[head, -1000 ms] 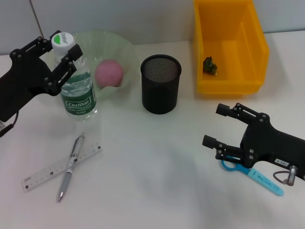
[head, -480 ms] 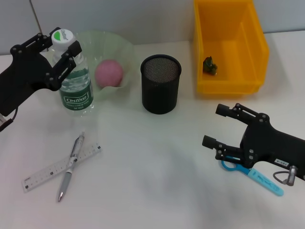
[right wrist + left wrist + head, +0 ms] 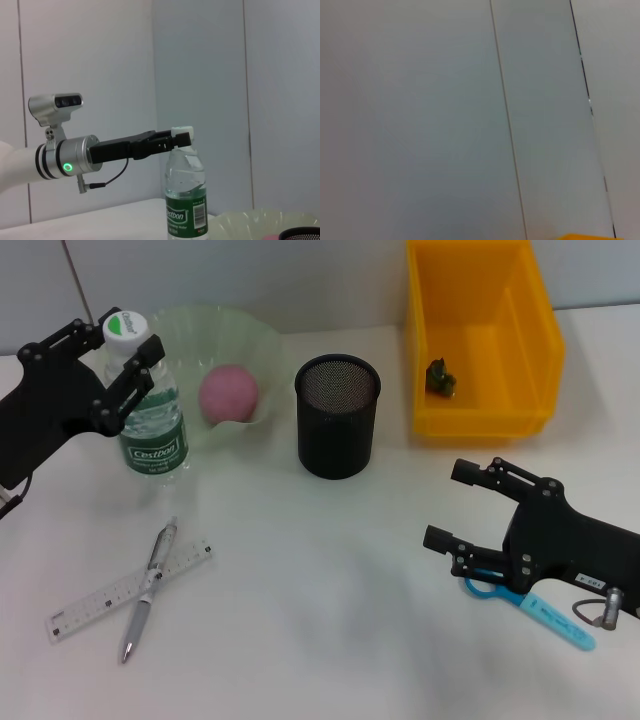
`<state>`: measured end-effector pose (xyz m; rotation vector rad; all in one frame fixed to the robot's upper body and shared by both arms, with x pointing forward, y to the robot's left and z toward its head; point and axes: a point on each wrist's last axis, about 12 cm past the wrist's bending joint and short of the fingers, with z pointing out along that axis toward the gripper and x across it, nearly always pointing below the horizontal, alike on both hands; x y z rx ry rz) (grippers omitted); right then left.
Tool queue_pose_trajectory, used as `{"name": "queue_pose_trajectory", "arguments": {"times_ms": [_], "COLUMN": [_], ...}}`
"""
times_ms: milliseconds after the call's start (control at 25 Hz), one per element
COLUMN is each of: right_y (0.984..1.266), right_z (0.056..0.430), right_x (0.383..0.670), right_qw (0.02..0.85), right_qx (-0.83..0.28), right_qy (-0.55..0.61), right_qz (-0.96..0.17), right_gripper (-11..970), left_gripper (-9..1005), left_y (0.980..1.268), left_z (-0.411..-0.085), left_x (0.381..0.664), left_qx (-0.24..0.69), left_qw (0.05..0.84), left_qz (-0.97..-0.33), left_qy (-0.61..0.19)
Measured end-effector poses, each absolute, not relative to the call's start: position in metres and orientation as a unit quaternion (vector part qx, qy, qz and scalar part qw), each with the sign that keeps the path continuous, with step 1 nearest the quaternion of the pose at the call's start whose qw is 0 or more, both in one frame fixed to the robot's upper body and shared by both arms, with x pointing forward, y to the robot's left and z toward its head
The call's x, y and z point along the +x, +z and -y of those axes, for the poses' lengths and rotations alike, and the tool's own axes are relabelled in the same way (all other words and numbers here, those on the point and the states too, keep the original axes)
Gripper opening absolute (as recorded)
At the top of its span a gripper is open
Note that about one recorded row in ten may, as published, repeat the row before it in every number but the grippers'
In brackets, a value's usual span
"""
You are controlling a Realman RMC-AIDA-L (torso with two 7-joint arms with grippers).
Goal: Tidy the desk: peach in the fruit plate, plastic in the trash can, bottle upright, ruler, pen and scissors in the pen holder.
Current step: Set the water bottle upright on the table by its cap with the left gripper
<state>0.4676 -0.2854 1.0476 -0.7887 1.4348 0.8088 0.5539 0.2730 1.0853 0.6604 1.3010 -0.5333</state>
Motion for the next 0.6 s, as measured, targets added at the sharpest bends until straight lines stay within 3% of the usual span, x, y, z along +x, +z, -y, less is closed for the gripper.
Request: {"name": "queue_pose_trajectory", "arguments": {"times_ms": [600], "right_y": [1.0471], "right_z": [0.2846], "right_x": [0.4675], "right_qw": [0.61], "right_qx": [-0.342], "right_qy": [0.352], "right_qz": [-0.622], "right_gripper": [836], "left_gripper": [445], "left_y": [1.0782], "left_z": [-0.2805], "left_x": [0.5507], "left_qx": [0.287], "left_qw": [0.707], "left_qz": [-0.605], "left_qy": [-0.227]}}
